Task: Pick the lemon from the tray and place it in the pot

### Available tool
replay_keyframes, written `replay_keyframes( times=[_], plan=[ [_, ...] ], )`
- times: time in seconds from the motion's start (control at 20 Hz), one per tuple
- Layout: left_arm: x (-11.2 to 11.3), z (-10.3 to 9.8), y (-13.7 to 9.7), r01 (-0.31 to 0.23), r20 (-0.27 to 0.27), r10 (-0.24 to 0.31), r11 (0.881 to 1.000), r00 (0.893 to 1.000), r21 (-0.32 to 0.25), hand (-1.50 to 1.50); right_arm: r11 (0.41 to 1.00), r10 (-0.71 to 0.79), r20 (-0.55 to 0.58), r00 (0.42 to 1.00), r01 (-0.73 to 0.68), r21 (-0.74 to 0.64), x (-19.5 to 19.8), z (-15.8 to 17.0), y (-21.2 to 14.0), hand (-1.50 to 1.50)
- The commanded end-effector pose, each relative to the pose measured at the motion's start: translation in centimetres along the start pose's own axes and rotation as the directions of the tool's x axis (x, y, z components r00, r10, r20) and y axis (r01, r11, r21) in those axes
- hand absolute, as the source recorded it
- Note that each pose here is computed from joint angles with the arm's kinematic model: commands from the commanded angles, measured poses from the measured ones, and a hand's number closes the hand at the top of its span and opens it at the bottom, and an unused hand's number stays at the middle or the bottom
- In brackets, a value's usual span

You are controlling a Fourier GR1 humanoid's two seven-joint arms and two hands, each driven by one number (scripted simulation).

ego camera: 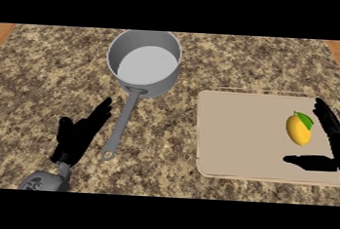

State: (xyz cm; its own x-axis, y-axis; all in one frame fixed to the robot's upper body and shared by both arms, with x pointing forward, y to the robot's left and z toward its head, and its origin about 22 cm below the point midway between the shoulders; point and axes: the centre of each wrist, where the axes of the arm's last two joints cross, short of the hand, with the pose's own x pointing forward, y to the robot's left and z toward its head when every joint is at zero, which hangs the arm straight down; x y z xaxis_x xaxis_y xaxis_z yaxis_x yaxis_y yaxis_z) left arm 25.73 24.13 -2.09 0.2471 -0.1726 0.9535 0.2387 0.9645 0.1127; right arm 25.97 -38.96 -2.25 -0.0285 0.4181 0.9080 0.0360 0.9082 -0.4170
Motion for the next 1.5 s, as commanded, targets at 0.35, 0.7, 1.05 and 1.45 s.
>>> replay_keyframes(
  times=[0.35,0.7,1.05,1.45],
  plan=[
    [-0.9,-0.2,1.2,-0.012,-0.022,0.011,1.0,1.0,-0.013,0.0,0.993,0.097,0.072,0.993,-0.101,0.057,-4.4,-1.6,2.8,1.5],
    [-0.1,0.5,-1.4,0.005,-0.014,-0.005,1.0,1.0,-0.007,0.0,0.995,-0.087,0.096,0.992,0.082,0.048,-5.3,-0.5,1.7,1.5],
    [0.2,-0.4,-0.8,0.016,-0.009,-0.016,0.999,1.0,-0.029,0.0,0.965,-0.183,0.158,0.97,0.146,0.22,-3.7,-3.3,8.5,1.5],
    [0.3,-0.3,0.1,-0.007,-0.011,0.006,1.0,1.0,-0.009,0.0,0.901,-0.225,0.209,0.952,0.121,0.417,0.6,-7.6,10.6,1.5]
  ],
)
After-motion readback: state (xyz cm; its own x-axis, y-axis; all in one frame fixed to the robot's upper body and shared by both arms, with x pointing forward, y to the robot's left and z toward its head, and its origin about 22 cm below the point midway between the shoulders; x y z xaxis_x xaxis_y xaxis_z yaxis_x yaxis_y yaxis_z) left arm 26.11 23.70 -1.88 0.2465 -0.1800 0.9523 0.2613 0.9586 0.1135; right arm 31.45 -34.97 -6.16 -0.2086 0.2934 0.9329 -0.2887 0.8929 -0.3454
